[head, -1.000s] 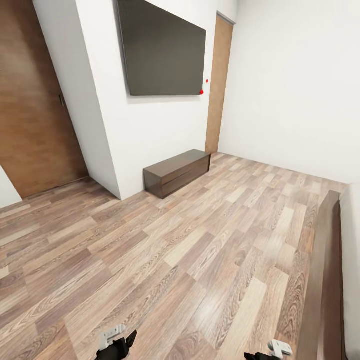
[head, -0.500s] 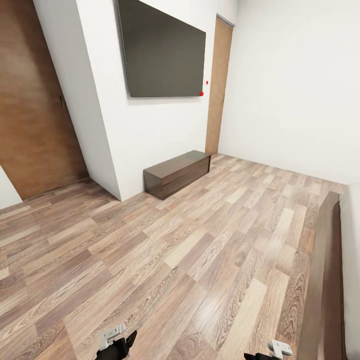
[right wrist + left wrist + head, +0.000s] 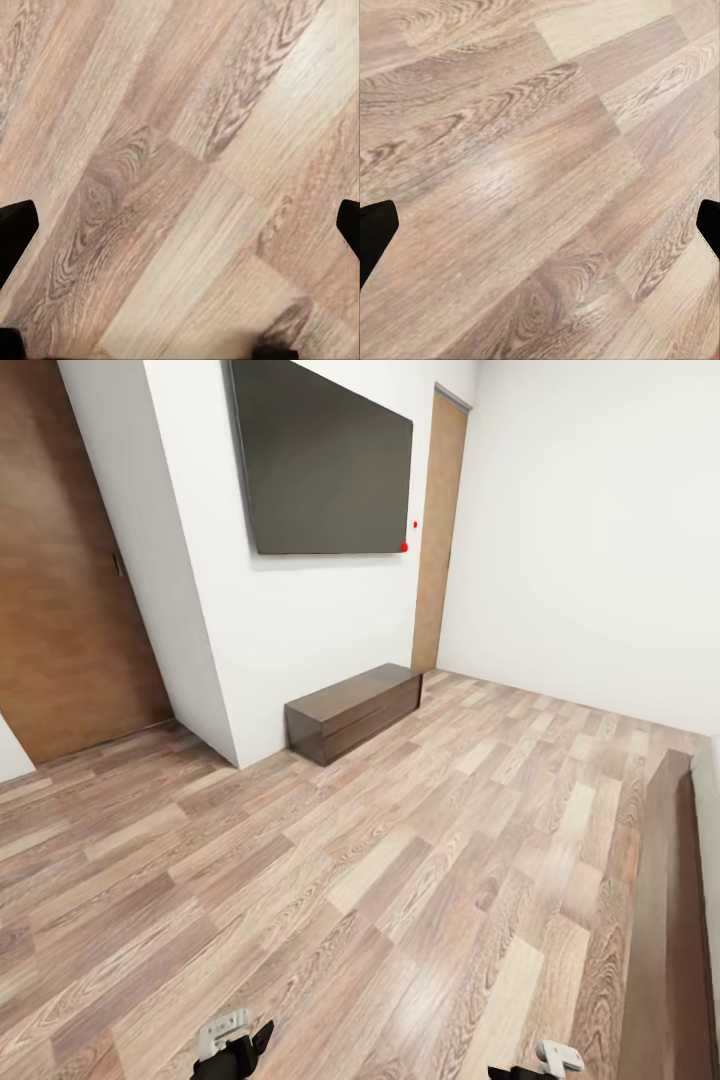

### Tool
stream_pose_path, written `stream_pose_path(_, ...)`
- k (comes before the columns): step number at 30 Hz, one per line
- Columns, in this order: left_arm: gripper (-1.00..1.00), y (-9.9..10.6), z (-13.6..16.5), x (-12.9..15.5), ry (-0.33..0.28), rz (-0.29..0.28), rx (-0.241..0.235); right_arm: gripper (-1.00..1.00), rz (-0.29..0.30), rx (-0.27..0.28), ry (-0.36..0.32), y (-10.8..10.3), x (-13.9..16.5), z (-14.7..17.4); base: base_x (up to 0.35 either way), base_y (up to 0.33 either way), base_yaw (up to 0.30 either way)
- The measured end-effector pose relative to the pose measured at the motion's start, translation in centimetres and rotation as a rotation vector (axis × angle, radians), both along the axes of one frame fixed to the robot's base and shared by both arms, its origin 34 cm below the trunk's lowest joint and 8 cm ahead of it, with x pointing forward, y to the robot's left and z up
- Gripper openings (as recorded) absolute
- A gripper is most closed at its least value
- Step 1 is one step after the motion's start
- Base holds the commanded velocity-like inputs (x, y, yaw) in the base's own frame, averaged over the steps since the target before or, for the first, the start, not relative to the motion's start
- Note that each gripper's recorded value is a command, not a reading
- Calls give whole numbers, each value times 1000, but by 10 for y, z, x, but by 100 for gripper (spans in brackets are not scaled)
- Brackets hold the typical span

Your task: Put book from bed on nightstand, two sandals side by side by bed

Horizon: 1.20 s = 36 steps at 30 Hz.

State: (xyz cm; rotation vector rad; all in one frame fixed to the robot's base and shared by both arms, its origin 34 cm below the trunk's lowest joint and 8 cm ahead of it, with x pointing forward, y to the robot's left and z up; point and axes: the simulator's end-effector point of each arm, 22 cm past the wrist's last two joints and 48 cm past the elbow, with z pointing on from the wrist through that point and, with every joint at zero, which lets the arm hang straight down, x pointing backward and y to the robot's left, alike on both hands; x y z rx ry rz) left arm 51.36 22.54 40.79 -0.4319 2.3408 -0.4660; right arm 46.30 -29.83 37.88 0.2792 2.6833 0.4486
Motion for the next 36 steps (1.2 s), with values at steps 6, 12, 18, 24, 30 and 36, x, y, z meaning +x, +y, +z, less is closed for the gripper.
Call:
stream_pose_path(6,100,0,0,0,0,0,0,100,0,0,0,0,0,0,327,0,0)
stream_pose_path(12,100,0,0,0,0,0,1,100,0,0,0,0,0,0,320,0,0)
stream_pose_path(18,100,0,0,0,0,0,1,100,-1,0,1,0,0,0,177,0,0)
stream_pose_path(24,100,1,0,0,0,0,2,100,-1,1,1,0,0,0,30,0,0)
stream_pose_path(30,100,1,0,0,0,0,2,100,-1,1,1,0,0,0,3,0,0)
stream_pose_path(36,100,1,0,0,0,0,1,100,-1,0,1,0,0,0,14,0,0)
